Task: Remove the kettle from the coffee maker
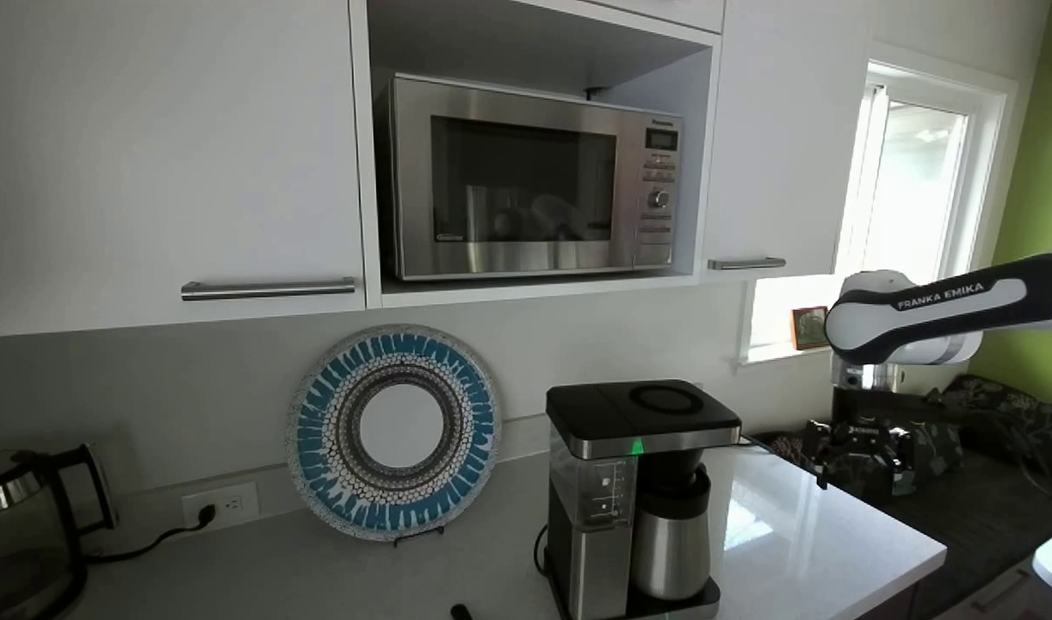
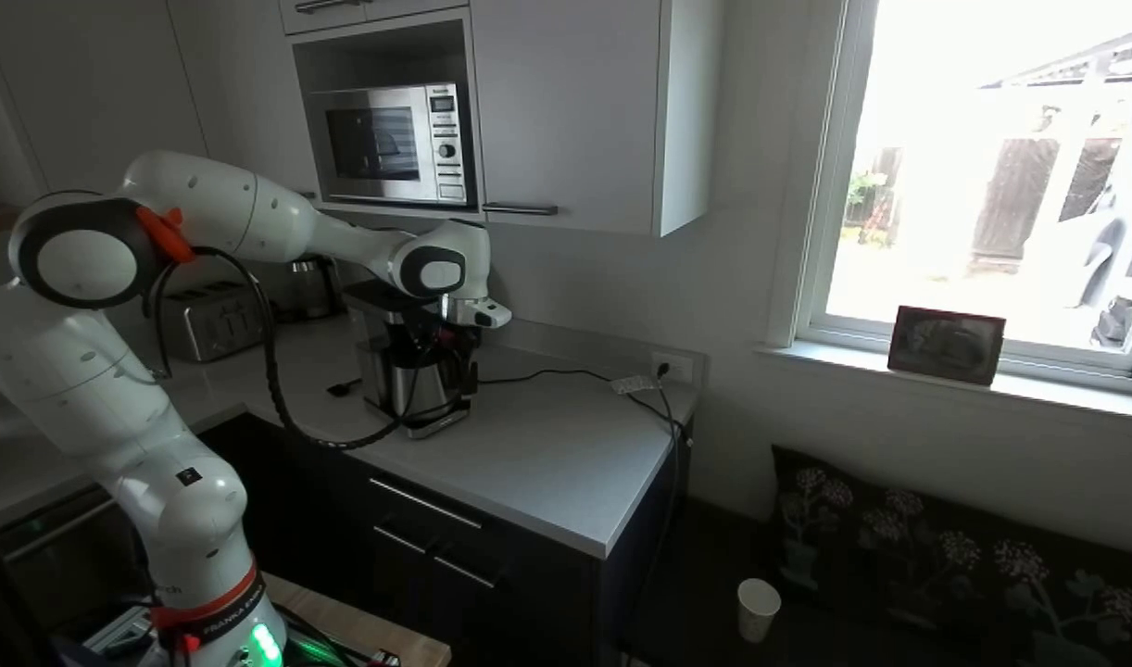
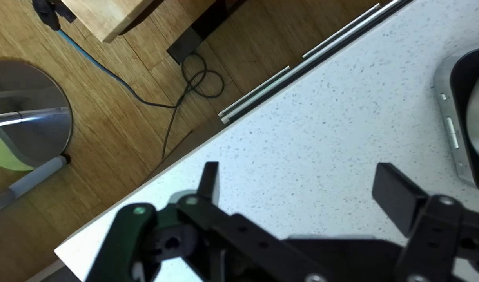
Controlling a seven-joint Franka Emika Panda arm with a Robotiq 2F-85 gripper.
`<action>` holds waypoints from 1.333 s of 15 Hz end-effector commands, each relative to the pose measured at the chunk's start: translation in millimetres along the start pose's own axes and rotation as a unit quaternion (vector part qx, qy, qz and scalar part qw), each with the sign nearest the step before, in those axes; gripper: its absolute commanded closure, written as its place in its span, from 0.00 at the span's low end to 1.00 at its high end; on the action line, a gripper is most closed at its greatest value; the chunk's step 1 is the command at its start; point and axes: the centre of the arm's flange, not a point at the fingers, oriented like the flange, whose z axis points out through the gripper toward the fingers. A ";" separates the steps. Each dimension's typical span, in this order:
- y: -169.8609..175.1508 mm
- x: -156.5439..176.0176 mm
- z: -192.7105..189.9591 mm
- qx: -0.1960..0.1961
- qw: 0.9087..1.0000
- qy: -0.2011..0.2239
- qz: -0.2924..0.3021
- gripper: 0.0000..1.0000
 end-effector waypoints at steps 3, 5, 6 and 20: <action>-5.6 16.0 6.7 0.045 0.997 -0.028 0.056 0.00; -11.6 26.1 14.2 0.078 0.991 -0.045 0.101 0.00; -14.8 31.4 17.5 0.092 0.987 -0.061 0.118 0.00; -70.8 102.8 61.5 0.212 0.932 -0.197 0.216 0.00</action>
